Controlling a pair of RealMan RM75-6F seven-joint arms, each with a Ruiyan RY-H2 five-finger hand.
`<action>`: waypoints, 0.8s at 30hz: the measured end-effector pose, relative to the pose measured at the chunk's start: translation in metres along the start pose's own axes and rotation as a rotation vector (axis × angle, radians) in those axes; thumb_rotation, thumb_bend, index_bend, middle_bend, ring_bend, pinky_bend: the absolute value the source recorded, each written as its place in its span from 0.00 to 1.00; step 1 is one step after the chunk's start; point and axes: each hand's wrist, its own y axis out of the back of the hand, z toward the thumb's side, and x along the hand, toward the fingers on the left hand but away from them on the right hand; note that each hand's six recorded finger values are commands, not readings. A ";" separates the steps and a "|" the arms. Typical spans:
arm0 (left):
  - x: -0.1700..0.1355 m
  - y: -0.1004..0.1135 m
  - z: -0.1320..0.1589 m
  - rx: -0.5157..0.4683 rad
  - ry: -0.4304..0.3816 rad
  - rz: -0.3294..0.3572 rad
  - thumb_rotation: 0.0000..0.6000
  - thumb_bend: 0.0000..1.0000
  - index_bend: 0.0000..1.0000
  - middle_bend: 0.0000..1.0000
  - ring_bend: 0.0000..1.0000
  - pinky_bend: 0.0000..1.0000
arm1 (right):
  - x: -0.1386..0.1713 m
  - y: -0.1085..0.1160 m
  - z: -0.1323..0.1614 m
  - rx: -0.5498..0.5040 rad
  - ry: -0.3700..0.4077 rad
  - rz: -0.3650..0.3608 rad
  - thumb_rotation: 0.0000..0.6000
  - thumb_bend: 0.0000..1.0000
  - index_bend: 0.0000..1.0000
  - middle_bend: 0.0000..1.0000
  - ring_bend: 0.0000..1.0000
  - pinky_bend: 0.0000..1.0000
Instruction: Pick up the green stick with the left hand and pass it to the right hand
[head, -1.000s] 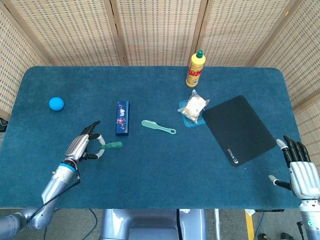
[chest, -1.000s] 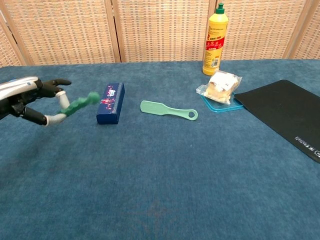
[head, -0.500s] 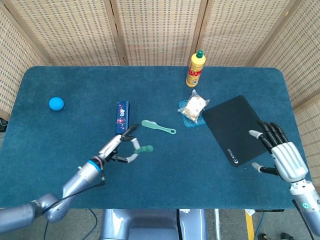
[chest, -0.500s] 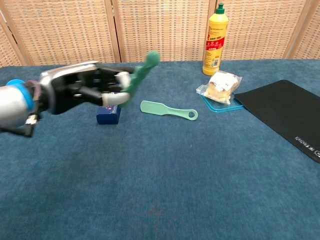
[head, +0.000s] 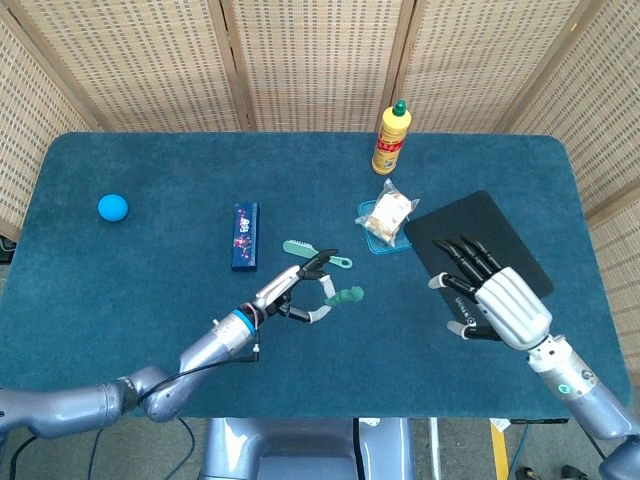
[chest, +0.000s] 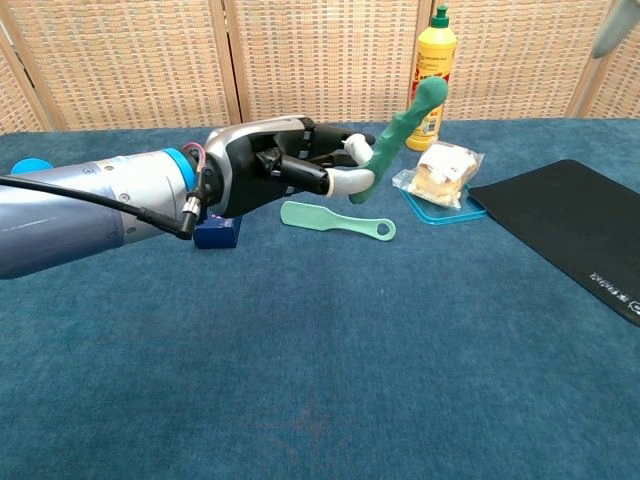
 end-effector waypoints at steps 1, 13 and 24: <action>0.001 -0.001 0.000 0.004 0.001 -0.003 1.00 0.53 0.73 0.00 0.00 0.00 | -0.003 -0.001 0.003 0.007 0.010 0.000 1.00 0.00 0.39 0.00 0.00 0.00; 0.011 -0.020 0.004 0.036 0.014 -0.036 1.00 0.53 0.72 0.00 0.00 0.00 | -0.048 -0.016 0.040 0.070 0.117 0.009 1.00 0.16 0.45 0.02 0.00 0.00; 0.020 -0.041 0.008 0.051 0.022 -0.066 1.00 0.53 0.72 0.00 0.00 0.00 | -0.066 -0.025 0.063 0.095 0.163 0.028 1.00 0.30 0.48 0.03 0.00 0.00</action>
